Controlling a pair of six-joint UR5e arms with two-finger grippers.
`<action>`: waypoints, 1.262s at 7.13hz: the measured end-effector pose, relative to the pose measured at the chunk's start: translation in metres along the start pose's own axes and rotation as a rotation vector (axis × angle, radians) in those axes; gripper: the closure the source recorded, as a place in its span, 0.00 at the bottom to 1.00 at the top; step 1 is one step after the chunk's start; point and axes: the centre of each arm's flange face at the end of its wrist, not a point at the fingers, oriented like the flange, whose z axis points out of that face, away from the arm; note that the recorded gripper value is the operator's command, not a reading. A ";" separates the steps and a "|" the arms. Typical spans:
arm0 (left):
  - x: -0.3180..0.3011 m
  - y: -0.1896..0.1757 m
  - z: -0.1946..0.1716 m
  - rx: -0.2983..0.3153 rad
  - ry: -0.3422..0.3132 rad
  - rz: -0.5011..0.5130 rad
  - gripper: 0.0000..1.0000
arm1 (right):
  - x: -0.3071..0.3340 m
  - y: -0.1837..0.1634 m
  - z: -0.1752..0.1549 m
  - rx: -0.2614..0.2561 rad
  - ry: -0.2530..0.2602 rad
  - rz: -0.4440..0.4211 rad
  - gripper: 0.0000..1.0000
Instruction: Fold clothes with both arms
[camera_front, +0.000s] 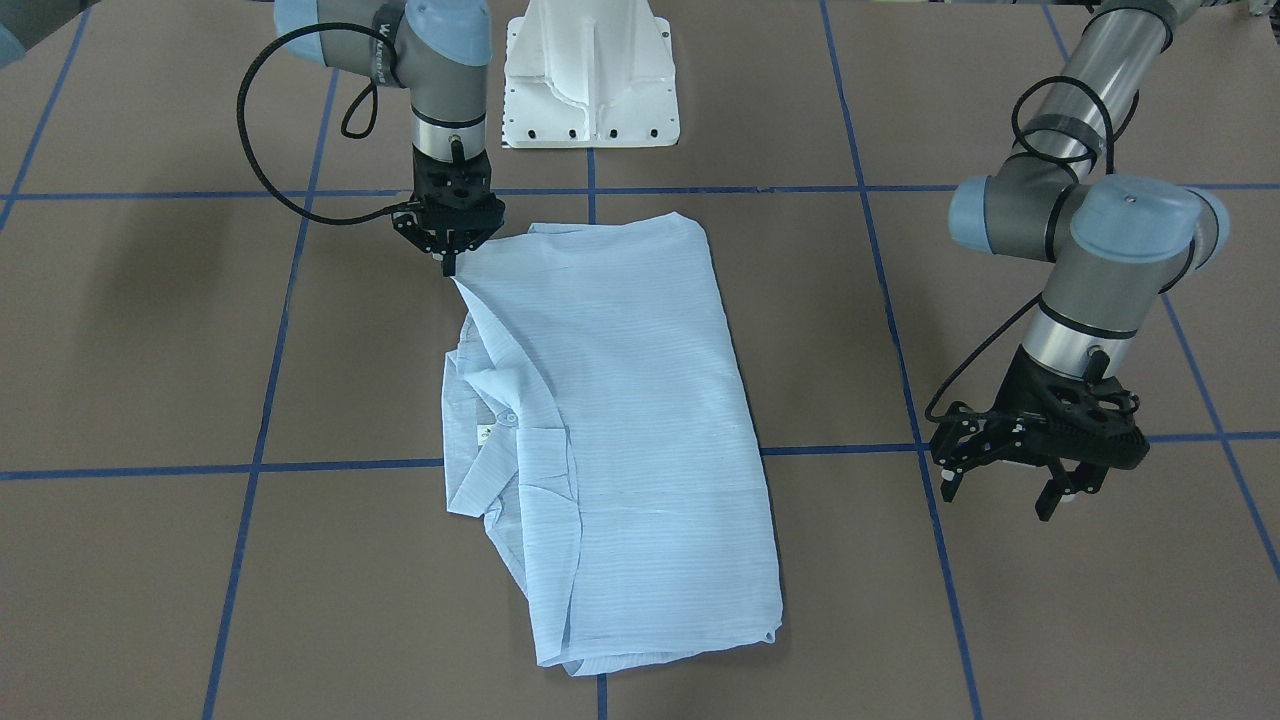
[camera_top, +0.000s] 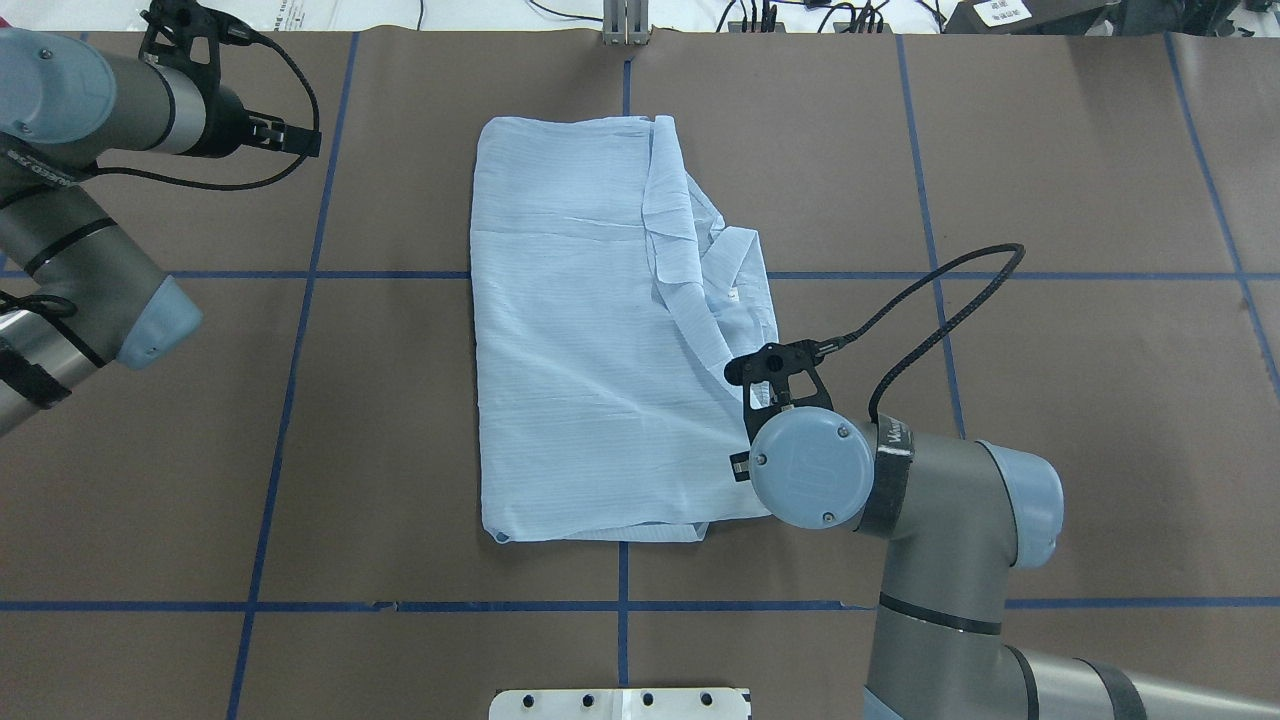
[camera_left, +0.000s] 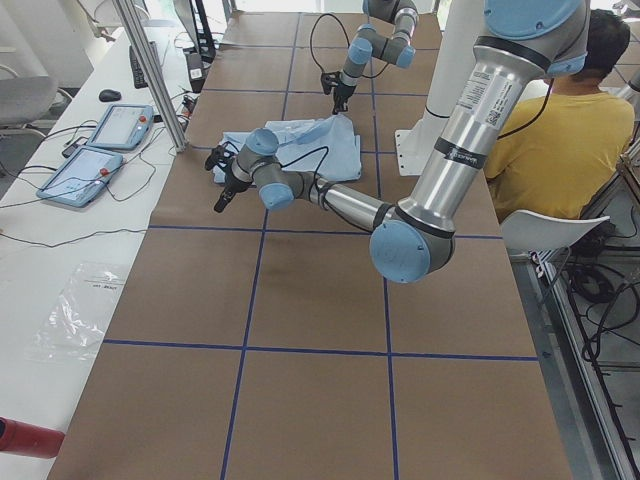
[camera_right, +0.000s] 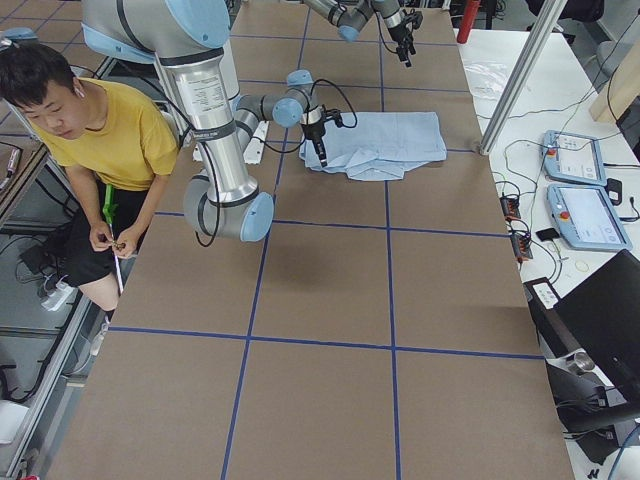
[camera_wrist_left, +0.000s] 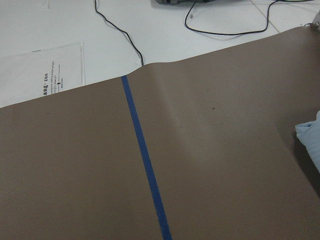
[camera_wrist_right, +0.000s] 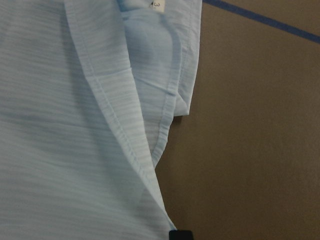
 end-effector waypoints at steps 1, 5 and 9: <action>0.000 0.000 0.001 -0.001 0.000 -0.001 0.00 | -0.003 0.010 0.006 -0.010 0.005 0.034 0.00; 0.001 0.001 0.000 -0.001 0.003 -0.001 0.00 | -0.001 -0.024 -0.001 0.058 -0.066 0.136 0.00; 0.047 0.007 -0.047 -0.070 0.202 -0.108 0.00 | 0.021 -0.088 -0.047 0.178 -0.256 0.356 0.00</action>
